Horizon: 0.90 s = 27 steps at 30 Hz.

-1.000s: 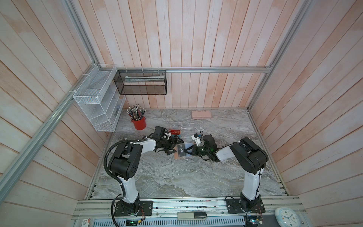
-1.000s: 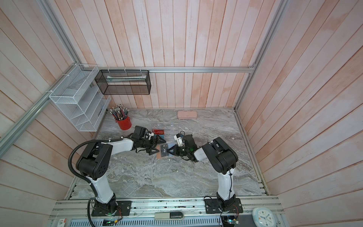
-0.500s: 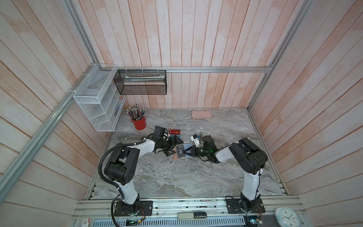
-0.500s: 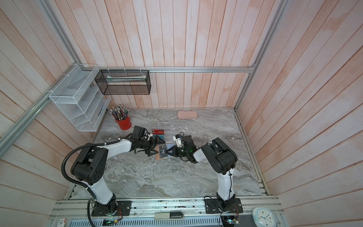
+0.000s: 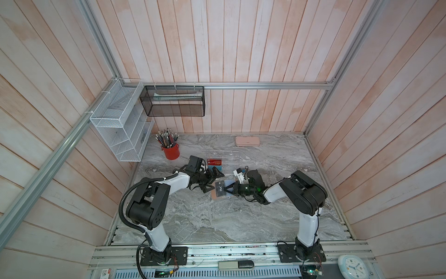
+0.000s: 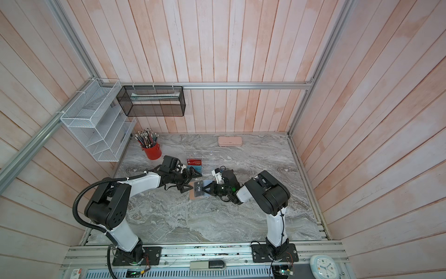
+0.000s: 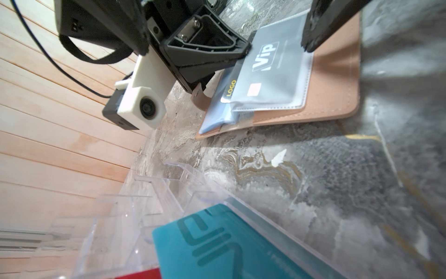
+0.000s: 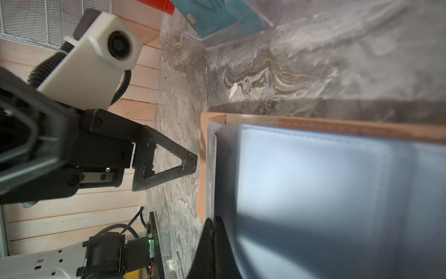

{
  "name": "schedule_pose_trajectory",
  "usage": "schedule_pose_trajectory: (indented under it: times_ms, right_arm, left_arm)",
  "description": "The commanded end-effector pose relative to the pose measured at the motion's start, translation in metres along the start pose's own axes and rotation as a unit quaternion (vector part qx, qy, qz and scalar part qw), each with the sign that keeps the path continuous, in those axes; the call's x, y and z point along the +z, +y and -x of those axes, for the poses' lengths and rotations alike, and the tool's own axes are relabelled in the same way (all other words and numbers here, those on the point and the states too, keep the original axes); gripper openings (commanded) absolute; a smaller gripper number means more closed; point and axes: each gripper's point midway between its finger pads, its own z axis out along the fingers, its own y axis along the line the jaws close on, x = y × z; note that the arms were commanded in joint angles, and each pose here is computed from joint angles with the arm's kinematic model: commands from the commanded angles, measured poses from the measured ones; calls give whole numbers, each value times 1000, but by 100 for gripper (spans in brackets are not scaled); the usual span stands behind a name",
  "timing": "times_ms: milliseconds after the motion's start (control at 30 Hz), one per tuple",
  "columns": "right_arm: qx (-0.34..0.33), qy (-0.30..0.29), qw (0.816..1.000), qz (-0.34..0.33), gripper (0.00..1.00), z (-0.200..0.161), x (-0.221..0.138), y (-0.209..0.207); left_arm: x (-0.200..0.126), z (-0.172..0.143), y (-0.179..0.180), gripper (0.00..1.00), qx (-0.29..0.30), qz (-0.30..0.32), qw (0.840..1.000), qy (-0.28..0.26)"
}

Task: Take the credit cards out of the card holder
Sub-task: Take out the credit card from the card slot.

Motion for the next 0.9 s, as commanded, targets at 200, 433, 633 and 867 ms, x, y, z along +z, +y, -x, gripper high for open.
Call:
schedule_pose_trajectory:
  times_ms: [200,433,633,867]
  right_arm:
    - [1,0,1000,-4,0,-2,5,-7]
    - [-5,2,1000,-9,0,-3,5,-7]
    - [-8,4,1000,-15,0,-2,6,-7]
    - [-8,5,1000,-18,0,-3,7,-8]
  left_arm:
    - [16,6,15,100,2,22,1000,-4]
    - [20,9,33,100,2,60,998,-12]
    - [23,5,47,100,15,106,994,-15]
    - [6,9,11,100,71,115,990,-47]
